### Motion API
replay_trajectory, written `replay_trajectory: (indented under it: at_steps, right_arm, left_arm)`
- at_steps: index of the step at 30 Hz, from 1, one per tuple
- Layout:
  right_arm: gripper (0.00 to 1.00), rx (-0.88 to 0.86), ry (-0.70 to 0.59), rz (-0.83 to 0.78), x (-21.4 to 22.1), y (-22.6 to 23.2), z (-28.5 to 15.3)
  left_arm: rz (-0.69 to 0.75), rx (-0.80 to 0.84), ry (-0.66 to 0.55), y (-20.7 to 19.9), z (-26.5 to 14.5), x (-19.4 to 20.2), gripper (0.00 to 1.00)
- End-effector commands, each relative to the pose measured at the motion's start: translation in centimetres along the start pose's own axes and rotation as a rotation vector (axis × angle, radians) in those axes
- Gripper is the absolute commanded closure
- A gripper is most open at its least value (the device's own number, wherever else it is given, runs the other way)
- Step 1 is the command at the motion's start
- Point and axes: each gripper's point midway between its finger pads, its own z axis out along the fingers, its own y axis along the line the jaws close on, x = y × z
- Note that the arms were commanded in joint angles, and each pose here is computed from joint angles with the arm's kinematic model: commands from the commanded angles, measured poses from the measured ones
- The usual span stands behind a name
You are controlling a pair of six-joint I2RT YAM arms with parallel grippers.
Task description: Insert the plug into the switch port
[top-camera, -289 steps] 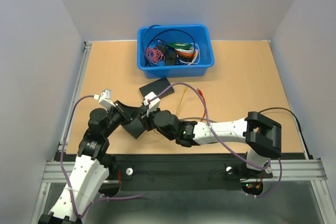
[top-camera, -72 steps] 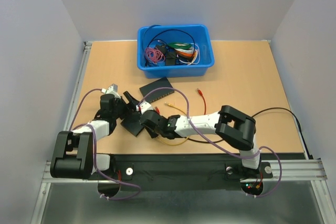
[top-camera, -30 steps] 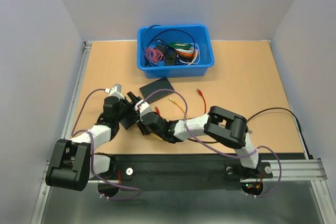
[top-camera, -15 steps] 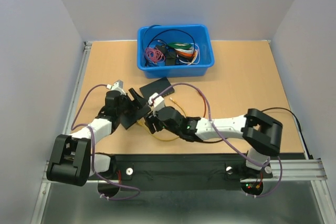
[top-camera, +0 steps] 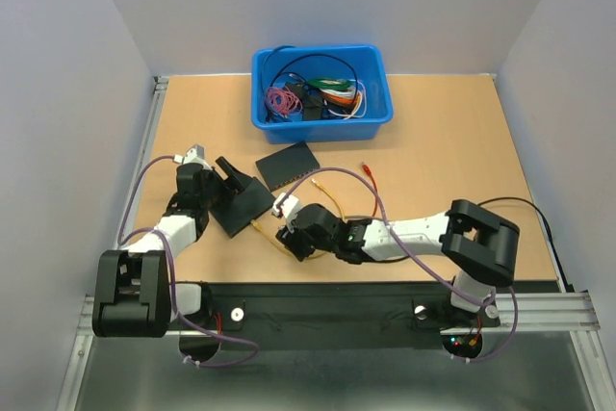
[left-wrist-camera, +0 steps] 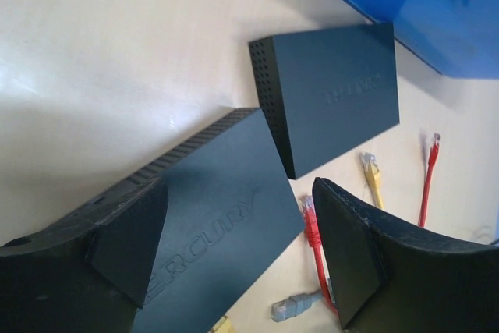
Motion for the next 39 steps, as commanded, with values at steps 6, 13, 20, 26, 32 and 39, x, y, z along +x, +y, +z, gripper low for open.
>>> replay_trajectory:
  at_steps: [6, 13, 20, 26, 32, 39]
  right_arm:
    - [0.45, -0.060, 0.027, -0.059, -0.3, -2.6, 2.9]
    - [0.45, -0.059, 0.035, -0.089, -0.3, -3.1, 4.2]
    - [0.43, -0.081, 0.019, -0.118, -1.3, -2.8, 5.1]
    - [0.41, -0.061, 0.014, -0.124, -1.7, -3.8, 5.7]
    - [0.41, -0.063, -0.047, -0.124, -3.6, -3.9, 4.6]
    - [0.41, -0.053, -0.112, -0.120, -5.4, -4.3, 3.8]
  left_arm:
    - [0.008, -0.041, -0.050, 1.0, -0.7, -1.0, 0.13]
    - [0.012, -0.046, -0.060, 1.0, -0.8, -1.3, 0.13]
    - [0.016, -0.038, -0.065, 0.9, -0.9, -1.3, 0.13]
    - [0.025, -0.025, -0.058, 0.7, -0.8, -1.2, 0.13]
    - [0.024, -0.023, -0.050, 0.7, -0.6, -1.2, 0.13]
    - [0.027, -0.016, -0.047, 0.6, -0.6, -1.1, 0.13]
